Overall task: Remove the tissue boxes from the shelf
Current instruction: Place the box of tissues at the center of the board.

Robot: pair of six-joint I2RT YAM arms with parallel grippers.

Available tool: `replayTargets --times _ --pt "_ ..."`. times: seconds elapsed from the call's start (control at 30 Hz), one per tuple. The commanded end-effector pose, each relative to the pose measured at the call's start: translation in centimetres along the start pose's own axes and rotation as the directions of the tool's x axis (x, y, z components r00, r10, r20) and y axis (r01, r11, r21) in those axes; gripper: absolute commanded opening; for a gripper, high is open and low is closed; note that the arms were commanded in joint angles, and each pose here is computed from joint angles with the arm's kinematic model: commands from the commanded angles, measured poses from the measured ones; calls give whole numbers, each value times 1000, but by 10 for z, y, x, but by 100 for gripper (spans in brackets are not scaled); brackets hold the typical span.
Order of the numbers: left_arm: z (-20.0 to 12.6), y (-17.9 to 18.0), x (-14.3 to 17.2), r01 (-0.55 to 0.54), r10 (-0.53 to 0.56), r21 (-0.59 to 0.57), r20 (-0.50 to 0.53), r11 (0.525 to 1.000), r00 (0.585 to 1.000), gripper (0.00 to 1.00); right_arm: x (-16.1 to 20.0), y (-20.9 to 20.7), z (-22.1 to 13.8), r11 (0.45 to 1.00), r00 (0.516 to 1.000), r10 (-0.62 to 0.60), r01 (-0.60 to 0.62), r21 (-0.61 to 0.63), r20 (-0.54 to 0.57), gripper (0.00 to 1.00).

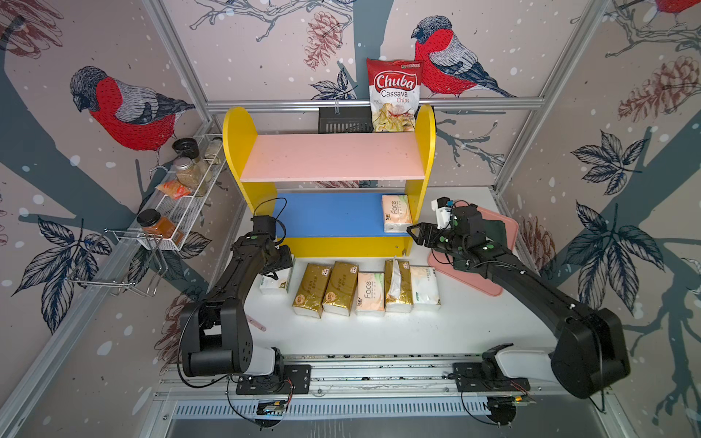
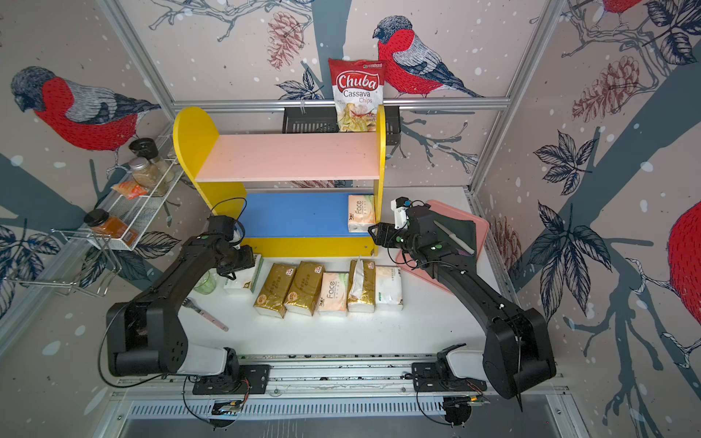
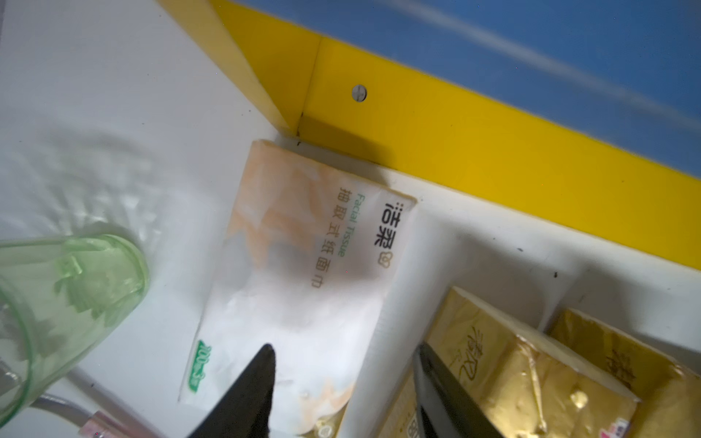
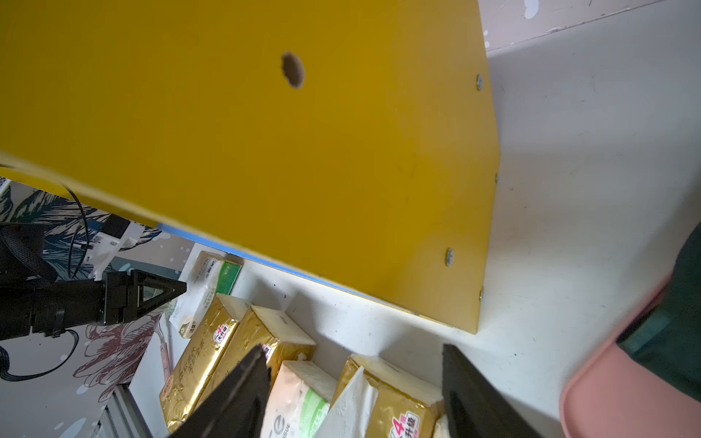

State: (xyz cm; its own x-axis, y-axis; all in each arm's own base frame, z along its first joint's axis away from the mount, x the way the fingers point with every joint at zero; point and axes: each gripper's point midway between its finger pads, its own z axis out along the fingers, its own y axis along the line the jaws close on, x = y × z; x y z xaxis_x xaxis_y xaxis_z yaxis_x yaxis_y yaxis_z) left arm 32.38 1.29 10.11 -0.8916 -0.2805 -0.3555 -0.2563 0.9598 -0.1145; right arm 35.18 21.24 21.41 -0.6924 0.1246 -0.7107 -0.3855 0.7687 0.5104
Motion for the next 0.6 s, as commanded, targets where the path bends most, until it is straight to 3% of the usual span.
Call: replayTargets --times 0.0,0.33,0.47,0.57 --pt "5 -9 -14 9 -11 48 50 999 999 59 -4 1 1 1000 1000 -7 7 -1 10 73" --pt "32 -11 9 17 -17 71 -9 997 1000 56 -2 1 3 1000 1000 -1 1 -2 3 73" --pt "25 -9 9 29 -30 55 20 998 999 56 -1 0 4 1000 1000 -1 1 -2 2 74" --pt "10 -4 -1 39 -40 25 63 999 997 61 0 0 5 1000 1000 0 0 -2 -3 73"
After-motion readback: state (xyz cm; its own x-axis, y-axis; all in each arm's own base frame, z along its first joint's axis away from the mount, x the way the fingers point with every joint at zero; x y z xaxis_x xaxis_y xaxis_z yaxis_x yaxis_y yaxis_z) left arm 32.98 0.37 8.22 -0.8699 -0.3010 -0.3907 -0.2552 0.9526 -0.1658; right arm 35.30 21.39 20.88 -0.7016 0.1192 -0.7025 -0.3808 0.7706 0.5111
